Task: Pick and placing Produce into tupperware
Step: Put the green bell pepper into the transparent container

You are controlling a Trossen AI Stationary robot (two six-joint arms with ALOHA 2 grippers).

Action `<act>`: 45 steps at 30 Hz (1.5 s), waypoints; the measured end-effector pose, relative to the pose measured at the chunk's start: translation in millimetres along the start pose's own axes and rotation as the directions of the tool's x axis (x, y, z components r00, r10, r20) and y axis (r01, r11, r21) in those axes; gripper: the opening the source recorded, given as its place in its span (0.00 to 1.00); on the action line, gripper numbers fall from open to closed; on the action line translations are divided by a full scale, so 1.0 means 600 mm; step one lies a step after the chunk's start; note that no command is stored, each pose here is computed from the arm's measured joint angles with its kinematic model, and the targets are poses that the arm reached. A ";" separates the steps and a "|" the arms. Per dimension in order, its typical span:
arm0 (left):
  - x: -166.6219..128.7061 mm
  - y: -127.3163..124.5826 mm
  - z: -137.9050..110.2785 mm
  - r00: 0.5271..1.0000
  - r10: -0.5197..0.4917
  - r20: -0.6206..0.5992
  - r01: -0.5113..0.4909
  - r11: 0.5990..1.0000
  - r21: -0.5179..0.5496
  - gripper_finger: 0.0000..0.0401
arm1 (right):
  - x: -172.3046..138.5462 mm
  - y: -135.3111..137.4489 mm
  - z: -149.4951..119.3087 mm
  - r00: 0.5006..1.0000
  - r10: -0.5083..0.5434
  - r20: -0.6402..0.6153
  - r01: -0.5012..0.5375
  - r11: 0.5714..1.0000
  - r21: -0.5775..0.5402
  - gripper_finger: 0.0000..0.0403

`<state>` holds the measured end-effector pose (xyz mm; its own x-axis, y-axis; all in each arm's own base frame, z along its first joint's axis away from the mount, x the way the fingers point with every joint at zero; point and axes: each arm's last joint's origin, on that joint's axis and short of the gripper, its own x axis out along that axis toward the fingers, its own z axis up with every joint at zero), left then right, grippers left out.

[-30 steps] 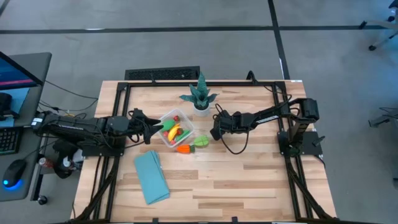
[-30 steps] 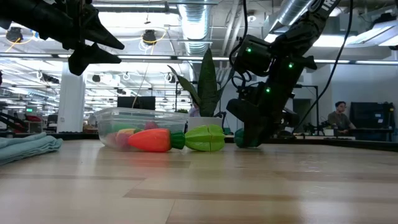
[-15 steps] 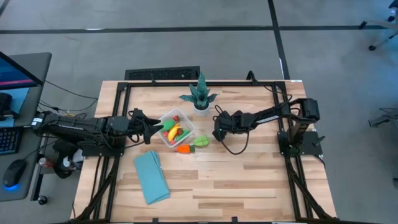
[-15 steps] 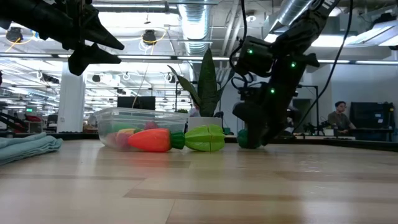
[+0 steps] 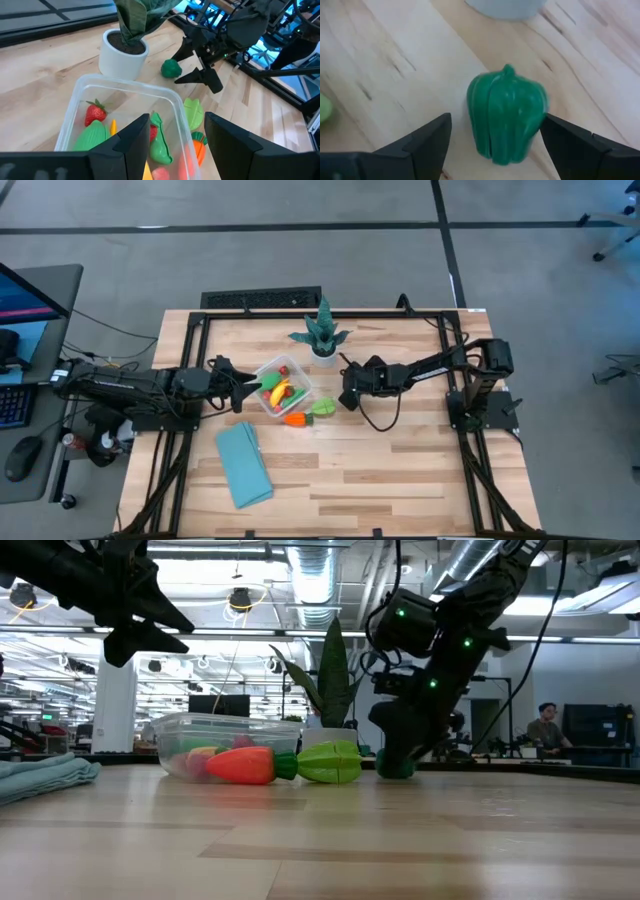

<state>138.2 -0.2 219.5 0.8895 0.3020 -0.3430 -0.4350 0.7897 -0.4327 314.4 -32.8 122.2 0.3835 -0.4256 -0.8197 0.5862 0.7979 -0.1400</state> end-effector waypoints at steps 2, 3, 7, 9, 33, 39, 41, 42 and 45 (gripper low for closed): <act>0.000 0.000 0.000 1.000 -0.001 0.001 0.001 1.000 -0.001 0.44 | 0.001 -0.001 0.003 1.000 0.000 0.013 0.000 1.000 0.001 0.74; 0.000 0.000 0.000 1.000 -0.001 0.001 0.001 1.000 0.000 0.44 | 0.002 -0.003 0.004 1.000 -0.003 0.014 0.003 1.000 0.006 0.74; 0.000 0.000 0.000 1.000 0.002 -0.003 -0.002 1.000 0.001 0.44 | 0.007 -0.015 0.009 1.000 -0.021 0.011 0.020 0.999 0.028 0.74; 0.000 0.001 -0.001 1.000 0.004 -0.005 -0.004 1.000 0.003 0.44 | 0.010 -0.022 0.011 1.000 -0.028 0.009 0.028 0.999 0.039 0.74; 0.000 0.004 -0.002 0.999 0.051 0.007 -0.051 0.999 0.010 0.44 | 0.039 -0.048 0.015 0.998 0.020 -0.052 -0.009 0.979 0.203 0.69; 0.000 0.004 -0.002 0.999 0.051 0.008 -0.051 0.999 0.010 0.44 | 0.039 -0.049 0.016 0.997 0.042 -0.057 -0.029 0.976 0.214 0.62; 0.000 0.004 -0.002 0.999 0.052 0.008 -0.052 0.999 0.010 0.44 | 0.039 -0.049 0.016 0.997 0.055 -0.061 -0.041 0.976 0.215 0.60; 0.000 0.004 -0.002 0.998 0.054 0.010 -0.054 0.998 0.010 0.44 | 0.039 -0.049 0.016 0.996 0.062 -0.064 -0.047 0.975 0.215 0.58; 0.000 0.005 -0.001 0.997 0.070 0.022 -0.070 0.997 0.011 0.44 | 0.039 -0.048 0.015 0.994 0.080 -0.073 -0.062 0.974 0.216 0.55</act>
<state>136.7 1.7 217.5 0.8598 0.3679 -0.3540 -0.4946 0.7724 -0.3985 312.8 -69.8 111.8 0.3754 -0.3282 -0.8668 0.7015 0.7118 0.0344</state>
